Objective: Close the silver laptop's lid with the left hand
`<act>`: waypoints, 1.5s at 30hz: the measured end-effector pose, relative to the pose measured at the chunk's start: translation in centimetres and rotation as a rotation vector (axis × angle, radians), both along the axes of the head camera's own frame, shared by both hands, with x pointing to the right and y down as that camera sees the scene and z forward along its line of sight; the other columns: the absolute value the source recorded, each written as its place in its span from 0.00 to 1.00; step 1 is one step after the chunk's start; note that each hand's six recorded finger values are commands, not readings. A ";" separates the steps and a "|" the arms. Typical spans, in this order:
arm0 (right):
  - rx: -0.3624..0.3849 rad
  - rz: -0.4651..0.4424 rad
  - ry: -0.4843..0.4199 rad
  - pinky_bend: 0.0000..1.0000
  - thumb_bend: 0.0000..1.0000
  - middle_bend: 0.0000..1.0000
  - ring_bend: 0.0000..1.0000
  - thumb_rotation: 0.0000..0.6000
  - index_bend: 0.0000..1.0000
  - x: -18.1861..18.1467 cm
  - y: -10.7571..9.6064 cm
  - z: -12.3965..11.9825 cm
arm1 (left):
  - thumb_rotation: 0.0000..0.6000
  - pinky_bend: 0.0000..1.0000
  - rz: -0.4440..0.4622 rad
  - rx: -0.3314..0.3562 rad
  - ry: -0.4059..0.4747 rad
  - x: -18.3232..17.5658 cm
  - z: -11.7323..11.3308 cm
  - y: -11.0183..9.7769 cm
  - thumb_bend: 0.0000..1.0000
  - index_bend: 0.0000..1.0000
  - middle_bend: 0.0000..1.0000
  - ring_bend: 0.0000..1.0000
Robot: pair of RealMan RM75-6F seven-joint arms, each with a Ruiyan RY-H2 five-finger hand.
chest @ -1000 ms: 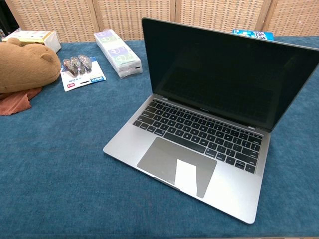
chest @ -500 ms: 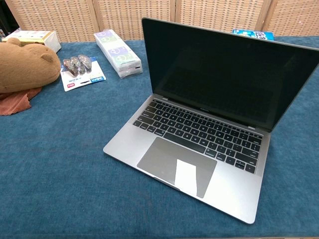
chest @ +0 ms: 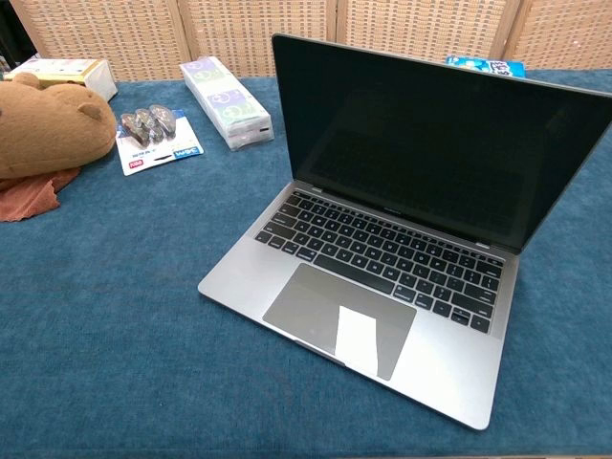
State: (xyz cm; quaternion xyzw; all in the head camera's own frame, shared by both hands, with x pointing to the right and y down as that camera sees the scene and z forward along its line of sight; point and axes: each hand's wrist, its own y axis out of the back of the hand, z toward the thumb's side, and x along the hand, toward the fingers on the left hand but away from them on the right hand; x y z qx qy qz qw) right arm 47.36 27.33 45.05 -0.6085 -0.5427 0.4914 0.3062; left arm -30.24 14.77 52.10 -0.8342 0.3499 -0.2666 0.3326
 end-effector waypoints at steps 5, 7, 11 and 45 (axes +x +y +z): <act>0.009 0.006 0.002 0.00 0.19 0.00 0.00 1.00 0.00 0.2 0.1 -0.3 | 1.00 0.16 0.074 -0.032 0.018 2.1 0.5 -1.7 0.12 0.19 0.08 0.08; 0.014 0.013 0.004 0.00 0.19 0.00 0.00 1.00 0.00 0.4 0.1 -0.5 | 1.00 0.16 0.094 -0.047 0.020 3.0 1.1 -2.3 0.12 0.19 0.08 0.08; 0.021 0.028 0.006 0.00 0.19 0.00 0.00 1.00 0.00 0.8 0.2 -0.7 | 1.00 0.16 0.110 -0.074 0.036 5.0 2.3 -3.1 0.12 0.19 0.08 0.08; 0.088 0.129 0.065 0.00 0.19 0.00 0.00 1.00 0.00 3.3 3.3 -4.7 | 1.00 0.12 0.387 -0.002 -0.007 19.7 2.6 -6.4 0.12 0.18 0.03 0.04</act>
